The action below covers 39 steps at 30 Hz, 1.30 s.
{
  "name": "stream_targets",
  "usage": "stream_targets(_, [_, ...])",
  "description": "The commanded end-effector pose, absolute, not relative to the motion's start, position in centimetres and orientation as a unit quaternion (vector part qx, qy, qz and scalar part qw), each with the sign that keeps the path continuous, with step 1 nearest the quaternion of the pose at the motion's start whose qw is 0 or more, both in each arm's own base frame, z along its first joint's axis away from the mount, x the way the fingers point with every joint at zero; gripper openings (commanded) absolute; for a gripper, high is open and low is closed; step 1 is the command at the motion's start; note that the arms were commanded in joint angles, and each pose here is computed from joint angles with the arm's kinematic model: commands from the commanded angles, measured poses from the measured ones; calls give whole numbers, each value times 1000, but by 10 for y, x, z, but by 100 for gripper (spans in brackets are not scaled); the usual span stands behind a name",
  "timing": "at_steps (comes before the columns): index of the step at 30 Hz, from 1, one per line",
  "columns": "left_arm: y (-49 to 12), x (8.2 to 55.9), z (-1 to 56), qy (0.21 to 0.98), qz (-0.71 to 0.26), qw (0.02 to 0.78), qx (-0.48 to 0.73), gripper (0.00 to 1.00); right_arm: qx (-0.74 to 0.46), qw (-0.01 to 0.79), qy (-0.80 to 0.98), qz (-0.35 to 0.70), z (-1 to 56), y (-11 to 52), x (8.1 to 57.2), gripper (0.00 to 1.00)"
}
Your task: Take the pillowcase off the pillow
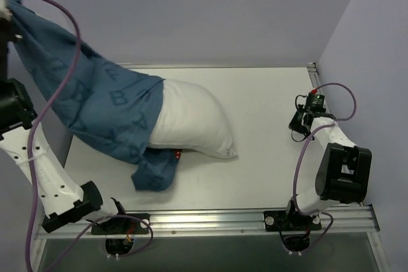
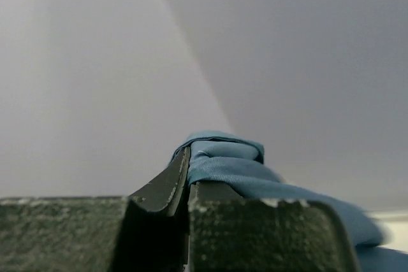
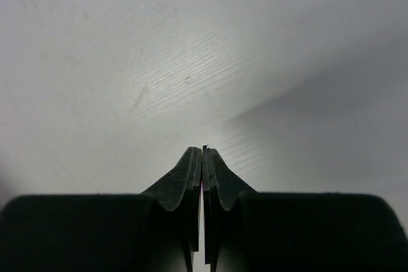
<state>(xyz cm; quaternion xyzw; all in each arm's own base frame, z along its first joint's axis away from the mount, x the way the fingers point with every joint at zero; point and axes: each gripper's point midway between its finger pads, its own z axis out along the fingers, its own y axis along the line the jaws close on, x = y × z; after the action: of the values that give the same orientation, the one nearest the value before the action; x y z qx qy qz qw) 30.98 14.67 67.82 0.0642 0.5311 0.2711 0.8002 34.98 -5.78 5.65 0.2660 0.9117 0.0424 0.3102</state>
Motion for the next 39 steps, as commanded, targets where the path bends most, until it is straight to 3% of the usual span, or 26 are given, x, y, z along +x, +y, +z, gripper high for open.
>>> stream_targets(1, [64,302,689,480,201,840,154,2,205,323,924,21,83,-36,345,0])
stream_targets(4, [19,323,626,521,109,822,203,2,127,355,926,35,115,4,354,0])
stream_targets(7, [3,329,599,543,42,815,201,2,25,406,911,72,156,68,358,13])
stream_targets(8, [4,332,593,552,37,810,195,2,2,436,896,81,177,83,356,29])
stream_targets(10, [9,335,591,557,49,807,189,2,-86,486,862,114,207,137,347,46])
stream_targets(11, [16,336,591,560,61,807,177,2,-112,516,840,124,228,151,338,62])
stream_targets(12, [18,335,592,559,68,808,175,2,-166,526,821,148,234,185,320,64])
stream_targets(13, [20,335,594,558,76,808,174,2,-205,560,789,151,250,200,317,74])
stream_targets(15, [21,335,594,559,77,808,170,2,-264,593,744,156,269,222,296,77])
stream_targets(16, [22,333,597,557,80,809,171,2,-328,605,707,159,269,246,277,82])
stream_targets(17, [23,335,594,561,79,806,171,2,-352,618,685,159,275,253,266,96])
stream_targets(18, [22,334,595,560,78,807,170,2,-375,625,667,151,275,261,258,100])
stream_targets(22, [28,336,597,563,80,807,160,2,-468,649,594,80,253,302,212,100])
stream_targets(26, [32,336,600,567,80,805,154,2,-521,652,551,-16,227,324,196,100])
stream_targets(39, [29,336,604,568,71,804,162,2,-488,639,541,-246,182,343,245,100])
